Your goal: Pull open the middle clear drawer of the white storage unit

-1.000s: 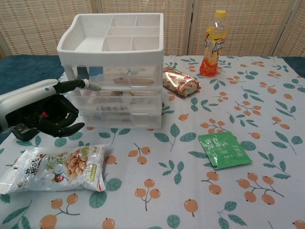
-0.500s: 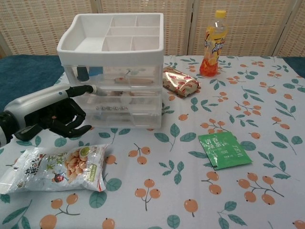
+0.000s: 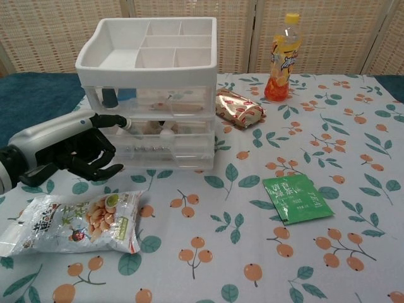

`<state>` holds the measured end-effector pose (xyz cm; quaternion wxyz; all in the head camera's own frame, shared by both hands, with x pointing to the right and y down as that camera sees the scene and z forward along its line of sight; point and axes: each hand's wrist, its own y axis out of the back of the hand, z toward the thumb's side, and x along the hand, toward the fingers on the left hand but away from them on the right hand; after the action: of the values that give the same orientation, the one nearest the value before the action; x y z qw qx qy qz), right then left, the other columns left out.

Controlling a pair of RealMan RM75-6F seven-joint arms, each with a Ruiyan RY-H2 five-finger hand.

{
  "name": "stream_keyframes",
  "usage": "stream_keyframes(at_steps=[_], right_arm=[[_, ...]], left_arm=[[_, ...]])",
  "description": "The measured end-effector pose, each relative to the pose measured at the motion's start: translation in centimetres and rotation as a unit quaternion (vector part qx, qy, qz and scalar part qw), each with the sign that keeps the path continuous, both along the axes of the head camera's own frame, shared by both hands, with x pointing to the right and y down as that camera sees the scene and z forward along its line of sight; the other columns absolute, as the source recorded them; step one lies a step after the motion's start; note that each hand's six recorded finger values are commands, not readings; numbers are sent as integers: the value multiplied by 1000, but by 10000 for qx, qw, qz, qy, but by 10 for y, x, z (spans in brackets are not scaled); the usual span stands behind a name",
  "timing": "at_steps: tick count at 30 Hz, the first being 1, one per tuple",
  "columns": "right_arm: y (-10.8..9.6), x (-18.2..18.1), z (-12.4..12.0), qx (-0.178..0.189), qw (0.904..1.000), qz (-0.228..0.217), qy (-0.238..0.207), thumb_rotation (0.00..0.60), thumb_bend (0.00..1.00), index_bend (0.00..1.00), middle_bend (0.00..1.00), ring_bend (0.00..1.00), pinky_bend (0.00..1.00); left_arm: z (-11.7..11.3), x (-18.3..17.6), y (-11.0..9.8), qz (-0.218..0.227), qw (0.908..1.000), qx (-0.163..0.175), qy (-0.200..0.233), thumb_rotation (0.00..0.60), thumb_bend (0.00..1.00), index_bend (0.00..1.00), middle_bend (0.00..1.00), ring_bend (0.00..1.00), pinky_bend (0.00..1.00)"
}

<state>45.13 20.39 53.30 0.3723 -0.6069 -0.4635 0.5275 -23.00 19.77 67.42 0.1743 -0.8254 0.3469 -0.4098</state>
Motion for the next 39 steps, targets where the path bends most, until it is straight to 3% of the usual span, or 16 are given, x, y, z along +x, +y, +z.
stream_keyframes(at_steps=[39], right_arm=[[0, 2, 0, 15, 10000, 11, -22, 600, 341, 79, 210, 137, 206]], left_arm=[[-35, -11, 33, 411, 9988, -251, 88, 600, 383, 297, 818, 937, 1000]])
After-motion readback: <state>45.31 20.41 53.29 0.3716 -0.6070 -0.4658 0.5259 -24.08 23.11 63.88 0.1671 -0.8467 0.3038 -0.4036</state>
